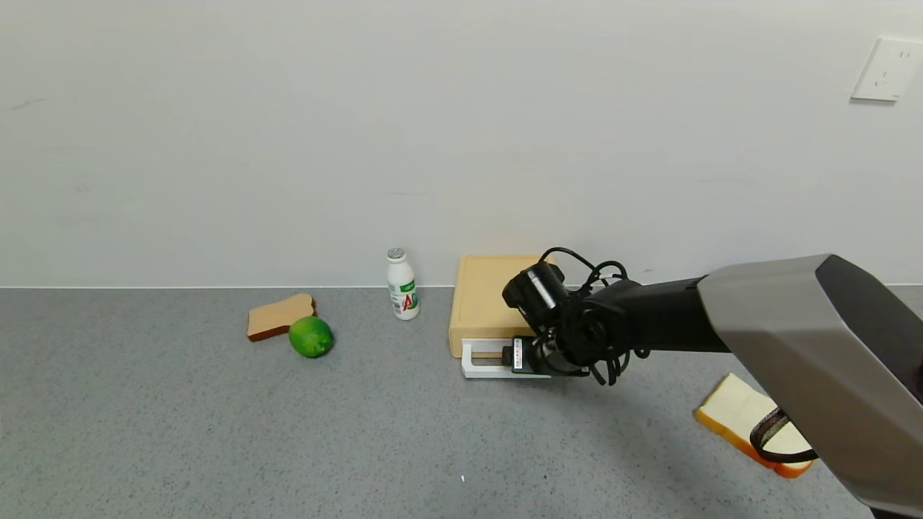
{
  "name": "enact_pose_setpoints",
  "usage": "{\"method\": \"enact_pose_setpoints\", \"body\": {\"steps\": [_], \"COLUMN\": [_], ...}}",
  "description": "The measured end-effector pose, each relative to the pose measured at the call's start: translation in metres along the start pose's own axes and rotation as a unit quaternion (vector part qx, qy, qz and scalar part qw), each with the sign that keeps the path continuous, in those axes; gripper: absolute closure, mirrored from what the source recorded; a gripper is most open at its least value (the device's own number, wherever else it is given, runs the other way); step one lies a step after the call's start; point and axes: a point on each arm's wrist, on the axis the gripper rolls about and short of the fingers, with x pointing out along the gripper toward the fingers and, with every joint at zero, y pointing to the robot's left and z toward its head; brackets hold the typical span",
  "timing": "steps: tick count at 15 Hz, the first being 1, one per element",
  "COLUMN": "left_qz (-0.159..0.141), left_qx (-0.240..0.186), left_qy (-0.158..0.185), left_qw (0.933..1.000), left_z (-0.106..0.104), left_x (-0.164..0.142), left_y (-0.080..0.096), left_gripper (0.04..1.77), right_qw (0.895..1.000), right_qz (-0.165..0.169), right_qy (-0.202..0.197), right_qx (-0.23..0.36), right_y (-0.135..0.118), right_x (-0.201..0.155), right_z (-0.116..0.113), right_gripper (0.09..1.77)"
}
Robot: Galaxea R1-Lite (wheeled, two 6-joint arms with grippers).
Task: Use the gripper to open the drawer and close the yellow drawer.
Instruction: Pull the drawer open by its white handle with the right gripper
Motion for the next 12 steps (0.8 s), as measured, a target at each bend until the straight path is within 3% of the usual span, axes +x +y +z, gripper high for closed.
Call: {"method": "enact_pose_setpoints", "body": {"steps": [4, 12], "left_qz": [0.0, 0.0], "left_qx": [0.0, 0.0], "left_qy": [0.0, 0.0], "left_qw": [1.0, 1.0], "left_z": [0.0, 0.0], "left_x": [0.0, 0.0], "left_y": [0.0, 0.0], "left_gripper": [0.09, 0.09], "right_qw": [0.999, 0.996], "right_qz": [0.014, -0.009], "right_qy": [0.045, 0.086], "right_qx": [-0.01, -0.015], "right_y": [-0.001, -0.002], "right_x": [-0.009, -0.019], "right_z": [-0.004, -0.015], "right_gripper": [0.15, 0.15]}}
